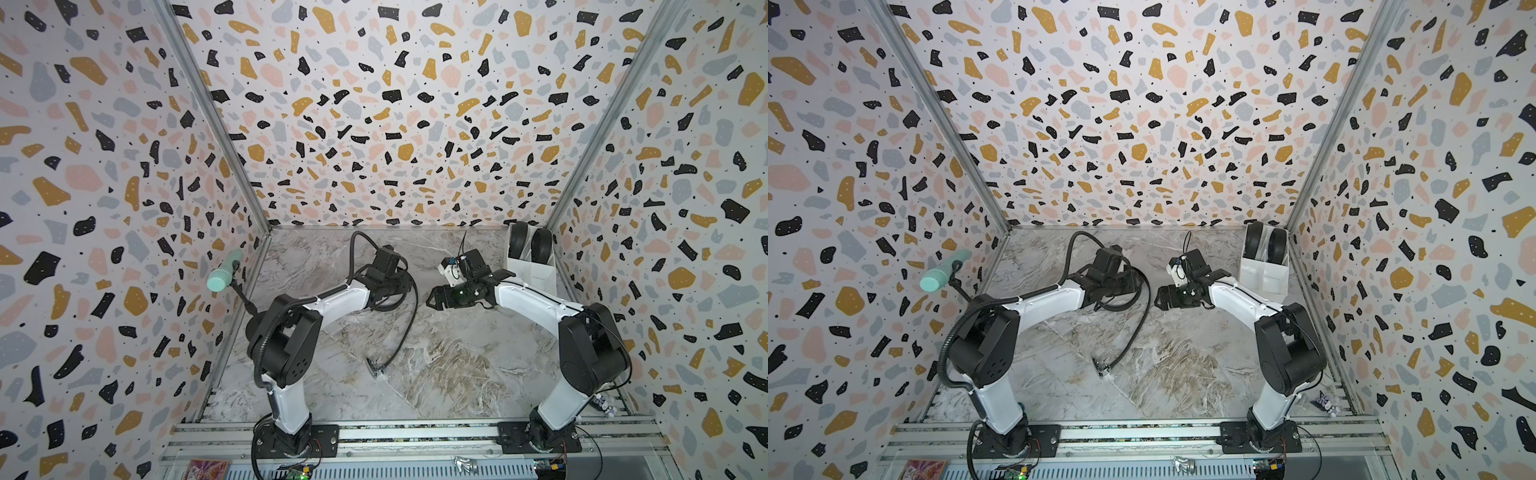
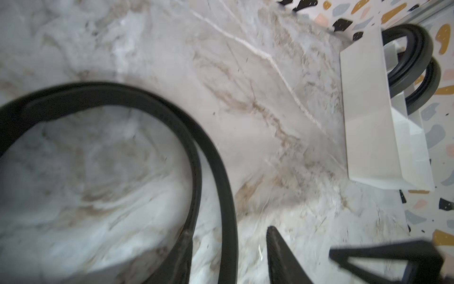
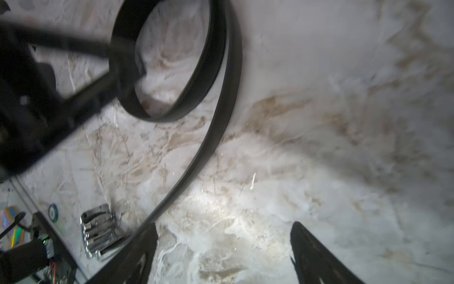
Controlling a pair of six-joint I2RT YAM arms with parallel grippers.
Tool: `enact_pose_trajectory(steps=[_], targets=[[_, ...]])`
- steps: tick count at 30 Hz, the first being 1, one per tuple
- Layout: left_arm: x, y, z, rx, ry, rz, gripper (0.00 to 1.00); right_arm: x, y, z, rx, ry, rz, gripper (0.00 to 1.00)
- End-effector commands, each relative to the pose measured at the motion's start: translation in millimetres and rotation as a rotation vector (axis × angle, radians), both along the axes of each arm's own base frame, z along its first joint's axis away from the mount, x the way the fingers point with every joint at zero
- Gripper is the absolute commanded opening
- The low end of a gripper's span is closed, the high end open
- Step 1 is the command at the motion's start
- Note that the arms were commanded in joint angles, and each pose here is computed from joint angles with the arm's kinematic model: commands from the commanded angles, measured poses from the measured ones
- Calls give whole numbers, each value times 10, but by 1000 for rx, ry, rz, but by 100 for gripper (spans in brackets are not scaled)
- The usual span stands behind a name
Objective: Place the belts into the storage roll
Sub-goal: Roll the belt at the center of the board.
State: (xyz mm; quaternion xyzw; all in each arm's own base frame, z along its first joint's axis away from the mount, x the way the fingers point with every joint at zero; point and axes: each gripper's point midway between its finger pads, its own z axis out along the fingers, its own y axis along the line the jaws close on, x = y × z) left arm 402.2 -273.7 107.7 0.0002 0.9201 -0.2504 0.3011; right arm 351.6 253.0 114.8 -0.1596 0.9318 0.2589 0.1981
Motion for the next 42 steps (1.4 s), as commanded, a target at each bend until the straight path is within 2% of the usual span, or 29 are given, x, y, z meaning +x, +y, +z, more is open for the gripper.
enact_pose_trajectory(steps=[1, 7, 10, 15, 24, 27, 33, 39, 42], targets=[[-341, 167, -193, 49, 51, -28, 46, 285, 57, 84, -35, -31, -45, 88], [-946, 46, -396, 133, 97, -221, 46, 623, 448, -4, -131, -44, 33, 92], [-1131, 28, -527, 182, 115, -263, 46, 742, 693, -54, -206, -67, 82, 97], [-1263, 79, -712, 217, 143, -269, 46, 866, 926, -275, -340, -63, 135, 100], [-1469, -34, -848, 257, 155, -340, 45, 844, 988, -434, -399, -36, 164, 97], [-1520, -31, -925, 283, 165, -354, 39, 798, 915, -439, -444, -32, 171, 95], [-1534, 142, -1022, 354, 170, -323, 18, 662, 739, -419, -532, -13, 199, 93], [-1584, 253, -1129, 392, 188, -310, 5, 571, 627, -341, -536, -15, 194, 94], [-1604, 278, -1156, 398, 194, -309, 2, 555, 705, -168, -464, -39, 191, 94]])
